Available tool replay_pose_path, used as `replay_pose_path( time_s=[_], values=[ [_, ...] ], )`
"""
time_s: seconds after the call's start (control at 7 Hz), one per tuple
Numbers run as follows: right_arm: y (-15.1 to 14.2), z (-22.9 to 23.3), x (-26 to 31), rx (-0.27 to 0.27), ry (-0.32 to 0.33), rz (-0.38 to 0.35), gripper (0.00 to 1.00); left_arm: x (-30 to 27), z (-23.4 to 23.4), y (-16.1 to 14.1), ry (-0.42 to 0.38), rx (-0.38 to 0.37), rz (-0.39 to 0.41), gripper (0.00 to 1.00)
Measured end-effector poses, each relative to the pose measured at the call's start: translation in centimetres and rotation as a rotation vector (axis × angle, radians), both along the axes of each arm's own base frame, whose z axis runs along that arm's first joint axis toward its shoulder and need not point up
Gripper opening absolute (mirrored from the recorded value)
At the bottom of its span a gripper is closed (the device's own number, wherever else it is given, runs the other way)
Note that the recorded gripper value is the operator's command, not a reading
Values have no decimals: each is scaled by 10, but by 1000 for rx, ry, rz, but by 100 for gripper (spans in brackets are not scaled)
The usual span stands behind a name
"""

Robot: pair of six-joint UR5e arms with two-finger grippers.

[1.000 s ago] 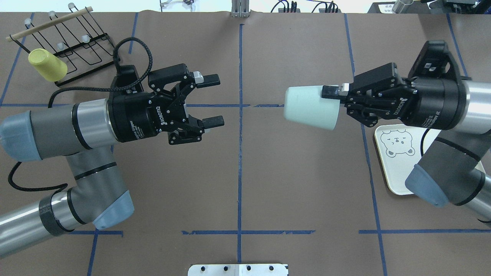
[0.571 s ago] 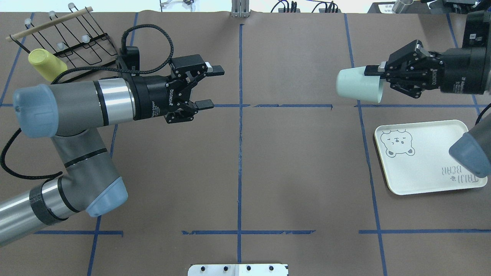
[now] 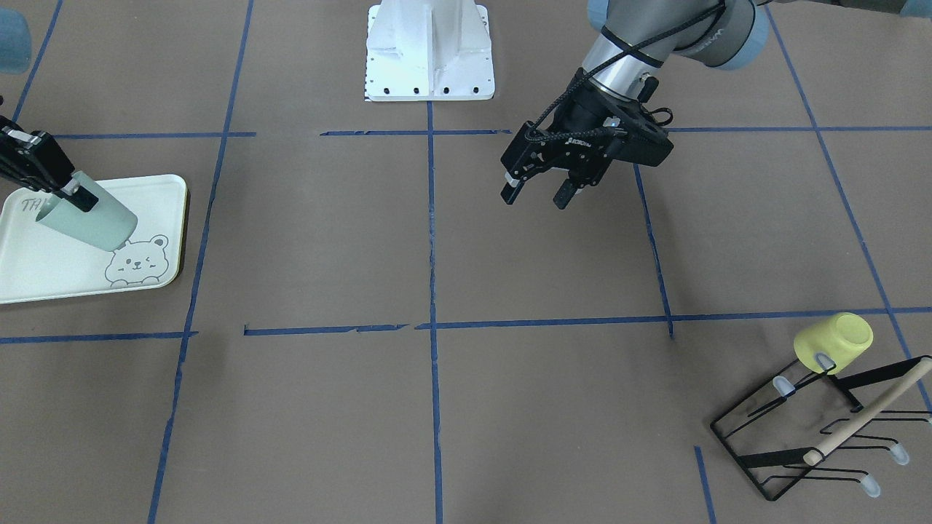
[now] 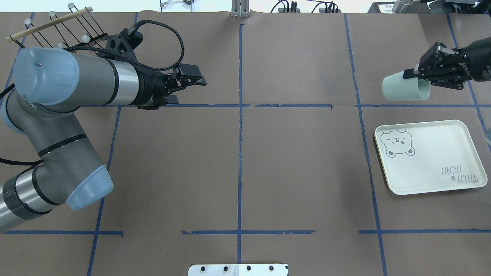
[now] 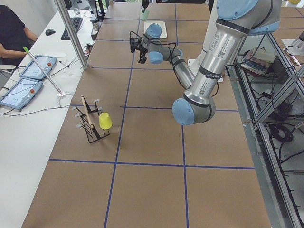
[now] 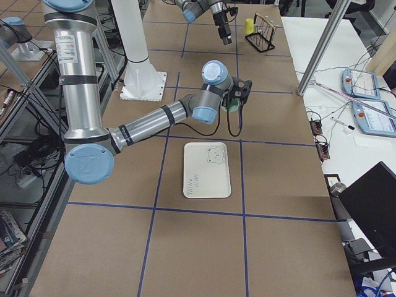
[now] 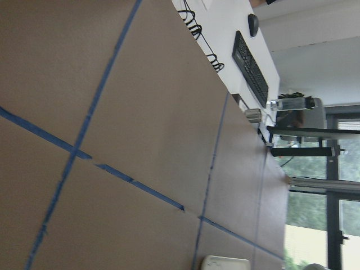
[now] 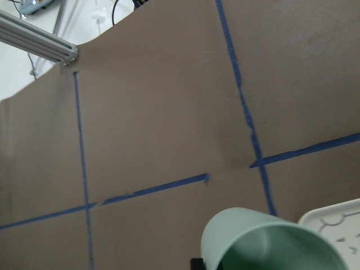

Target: Left arm grabs green cup and hands to right arm on tray

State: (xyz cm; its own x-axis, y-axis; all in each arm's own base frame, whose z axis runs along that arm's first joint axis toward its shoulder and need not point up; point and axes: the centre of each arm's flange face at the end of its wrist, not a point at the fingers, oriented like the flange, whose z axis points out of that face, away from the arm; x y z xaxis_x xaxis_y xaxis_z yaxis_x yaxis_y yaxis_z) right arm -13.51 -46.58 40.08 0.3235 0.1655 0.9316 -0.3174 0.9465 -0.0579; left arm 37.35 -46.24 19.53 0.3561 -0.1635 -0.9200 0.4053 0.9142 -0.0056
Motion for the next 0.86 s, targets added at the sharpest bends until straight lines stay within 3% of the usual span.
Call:
replay_pose_path(
  time_s=[0.14, 0.43, 0.57, 0.86],
  values=[
    [7, 34, 2, 57, 120, -77, 0, -15, 8, -2, -172, 45, 60, 100],
    [34, 93, -13, 132, 308, -232, 0, -61, 38, -4, -381, 145, 163, 100],
    [46, 111, -28, 144, 363, -282, 0, -84, 54, -4, -435, 186, 192, 100],
    [55, 136, -45, 152, 407, -354, 0, -123, 80, -1, -489, 229, 241, 100]
  ],
)
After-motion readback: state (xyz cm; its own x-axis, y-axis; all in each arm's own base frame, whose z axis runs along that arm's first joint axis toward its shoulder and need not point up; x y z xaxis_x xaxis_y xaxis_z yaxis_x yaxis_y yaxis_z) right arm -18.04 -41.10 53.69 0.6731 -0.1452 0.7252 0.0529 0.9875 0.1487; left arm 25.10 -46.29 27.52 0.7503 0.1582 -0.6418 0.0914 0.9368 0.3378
